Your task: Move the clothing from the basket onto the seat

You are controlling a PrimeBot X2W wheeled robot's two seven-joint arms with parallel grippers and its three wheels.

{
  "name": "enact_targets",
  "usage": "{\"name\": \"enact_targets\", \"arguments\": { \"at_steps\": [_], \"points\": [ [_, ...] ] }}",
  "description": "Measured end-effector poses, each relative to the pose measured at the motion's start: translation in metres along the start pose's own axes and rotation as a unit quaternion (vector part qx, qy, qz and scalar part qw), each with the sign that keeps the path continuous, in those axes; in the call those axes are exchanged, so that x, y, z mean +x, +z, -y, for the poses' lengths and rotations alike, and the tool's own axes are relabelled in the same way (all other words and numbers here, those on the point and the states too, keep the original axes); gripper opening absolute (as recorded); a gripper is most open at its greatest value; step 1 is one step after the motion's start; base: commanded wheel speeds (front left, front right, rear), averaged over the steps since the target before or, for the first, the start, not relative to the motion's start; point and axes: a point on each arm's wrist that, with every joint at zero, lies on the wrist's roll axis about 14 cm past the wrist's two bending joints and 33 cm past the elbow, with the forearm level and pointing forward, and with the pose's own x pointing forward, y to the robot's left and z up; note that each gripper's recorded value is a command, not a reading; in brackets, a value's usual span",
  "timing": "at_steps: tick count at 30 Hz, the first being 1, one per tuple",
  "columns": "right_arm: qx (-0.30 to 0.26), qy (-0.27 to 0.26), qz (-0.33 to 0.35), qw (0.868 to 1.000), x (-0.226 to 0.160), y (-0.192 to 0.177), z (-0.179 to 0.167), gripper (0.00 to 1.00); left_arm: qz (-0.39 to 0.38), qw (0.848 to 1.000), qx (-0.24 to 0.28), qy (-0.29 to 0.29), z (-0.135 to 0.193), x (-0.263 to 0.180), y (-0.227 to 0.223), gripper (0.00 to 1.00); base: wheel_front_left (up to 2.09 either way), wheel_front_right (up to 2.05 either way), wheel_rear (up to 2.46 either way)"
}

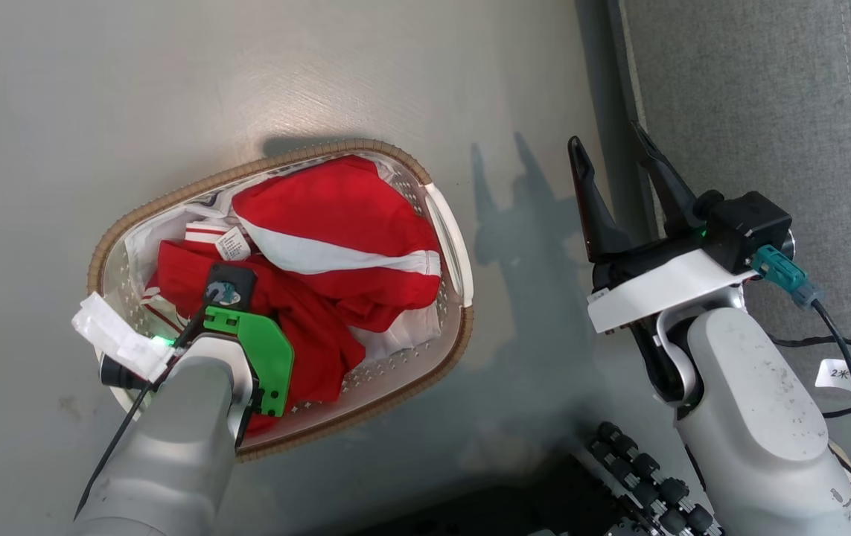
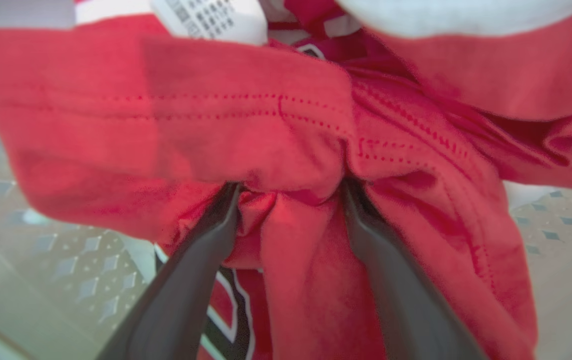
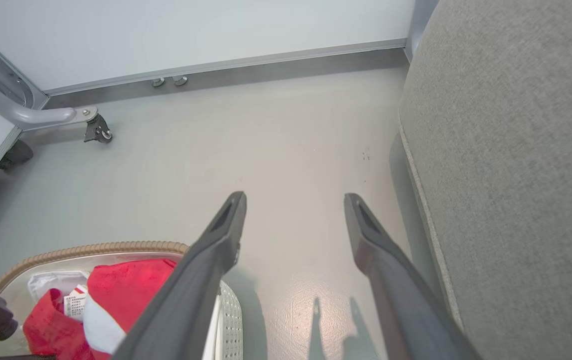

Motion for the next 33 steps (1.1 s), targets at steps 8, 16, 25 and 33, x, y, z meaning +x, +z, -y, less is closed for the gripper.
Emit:
{"name": "enact_targets", "arguments": {
  "at_steps": [8,16,25,33],
  "points": [
    [0.004,0.000,-0.007,1.000,0.005,-0.009,0.002,1.00,-0.018,1.000,0.020,-0.001,-0.001,0.010,-0.004,1.00,0.00,0.00,0.00],
    [0.008,-0.002,-0.008,1.000,0.005,-0.009,0.003,1.00,-0.023,0.999,0.036,-0.002,-0.001,0.011,-0.005,0.00,0.00,0.00,0.00],
    [0.008,-0.002,0.003,1.000,0.002,0.003,0.001,1.00,0.008,0.999,0.041,0.001,-0.002,-0.001,0.009,0.00,0.00,0.00,0.00],
    [0.009,0.001,0.021,1.000,-0.009,0.024,-0.005,1.00,0.050,0.998,0.033,0.002,0.002,-0.026,0.024,0.00,0.00,0.00,0.00]
  ]
}}
